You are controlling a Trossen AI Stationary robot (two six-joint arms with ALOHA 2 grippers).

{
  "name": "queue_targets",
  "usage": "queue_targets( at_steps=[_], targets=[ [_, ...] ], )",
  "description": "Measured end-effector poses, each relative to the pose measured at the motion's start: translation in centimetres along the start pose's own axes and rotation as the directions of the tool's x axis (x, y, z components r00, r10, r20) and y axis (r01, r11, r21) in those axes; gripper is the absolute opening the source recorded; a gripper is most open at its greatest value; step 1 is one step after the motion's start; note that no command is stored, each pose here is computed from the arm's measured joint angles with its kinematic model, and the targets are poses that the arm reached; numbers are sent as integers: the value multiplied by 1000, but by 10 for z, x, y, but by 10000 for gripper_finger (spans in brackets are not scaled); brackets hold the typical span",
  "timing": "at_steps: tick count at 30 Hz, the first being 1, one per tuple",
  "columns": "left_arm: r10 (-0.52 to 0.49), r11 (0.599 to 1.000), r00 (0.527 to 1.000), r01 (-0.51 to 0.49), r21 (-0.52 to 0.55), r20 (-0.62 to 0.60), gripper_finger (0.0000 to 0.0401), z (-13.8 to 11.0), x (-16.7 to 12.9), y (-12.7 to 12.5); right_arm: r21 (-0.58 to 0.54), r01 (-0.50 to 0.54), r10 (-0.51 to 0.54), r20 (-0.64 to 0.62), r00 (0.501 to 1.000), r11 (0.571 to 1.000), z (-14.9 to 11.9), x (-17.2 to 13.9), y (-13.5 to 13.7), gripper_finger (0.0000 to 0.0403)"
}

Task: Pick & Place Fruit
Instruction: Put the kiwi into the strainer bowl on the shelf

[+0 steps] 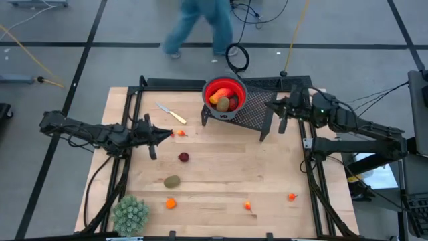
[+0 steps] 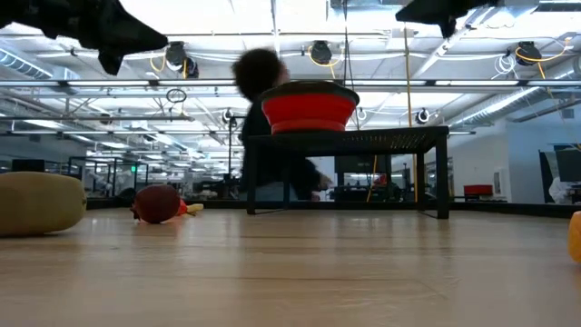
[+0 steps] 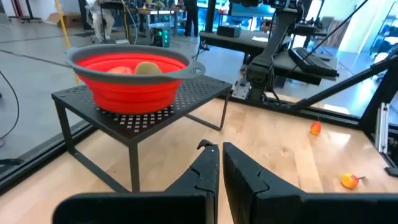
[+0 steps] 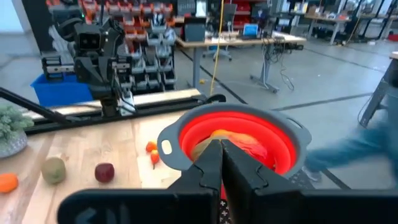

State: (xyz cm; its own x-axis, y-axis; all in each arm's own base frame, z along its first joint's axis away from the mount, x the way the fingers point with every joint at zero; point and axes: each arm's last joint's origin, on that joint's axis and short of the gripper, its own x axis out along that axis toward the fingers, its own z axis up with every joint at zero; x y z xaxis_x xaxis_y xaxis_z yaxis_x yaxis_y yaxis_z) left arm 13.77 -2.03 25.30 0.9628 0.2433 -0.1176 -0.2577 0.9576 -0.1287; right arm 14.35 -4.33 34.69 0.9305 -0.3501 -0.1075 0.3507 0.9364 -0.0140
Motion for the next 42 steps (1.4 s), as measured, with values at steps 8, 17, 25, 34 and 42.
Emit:
queue_targets(
  at_steps=[8,17,25,34,42],
  targets=[
    [-42,999,998,42,-9,-51,19,25,18,-16,47,-3,0,67,998,999,-29,-23,-2,0],
    [-40,997,973,24,-71,-229,19,46,49,-38,57,-11,3,136,991,998,-49,-47,-3,0],
    [-84,989,919,30,-143,-386,19,54,76,-59,59,-15,5,169,986,998,-69,-60,-4,0],
    [-110,966,851,-31,-257,-513,19,62,92,-78,41,-86,77,177,981,995,-94,-63,-2,0],
    [-150,915,742,-147,-376,-653,19,63,103,-95,25,-170,164,157,974,985,-111,-60,0,0]
  ],
)
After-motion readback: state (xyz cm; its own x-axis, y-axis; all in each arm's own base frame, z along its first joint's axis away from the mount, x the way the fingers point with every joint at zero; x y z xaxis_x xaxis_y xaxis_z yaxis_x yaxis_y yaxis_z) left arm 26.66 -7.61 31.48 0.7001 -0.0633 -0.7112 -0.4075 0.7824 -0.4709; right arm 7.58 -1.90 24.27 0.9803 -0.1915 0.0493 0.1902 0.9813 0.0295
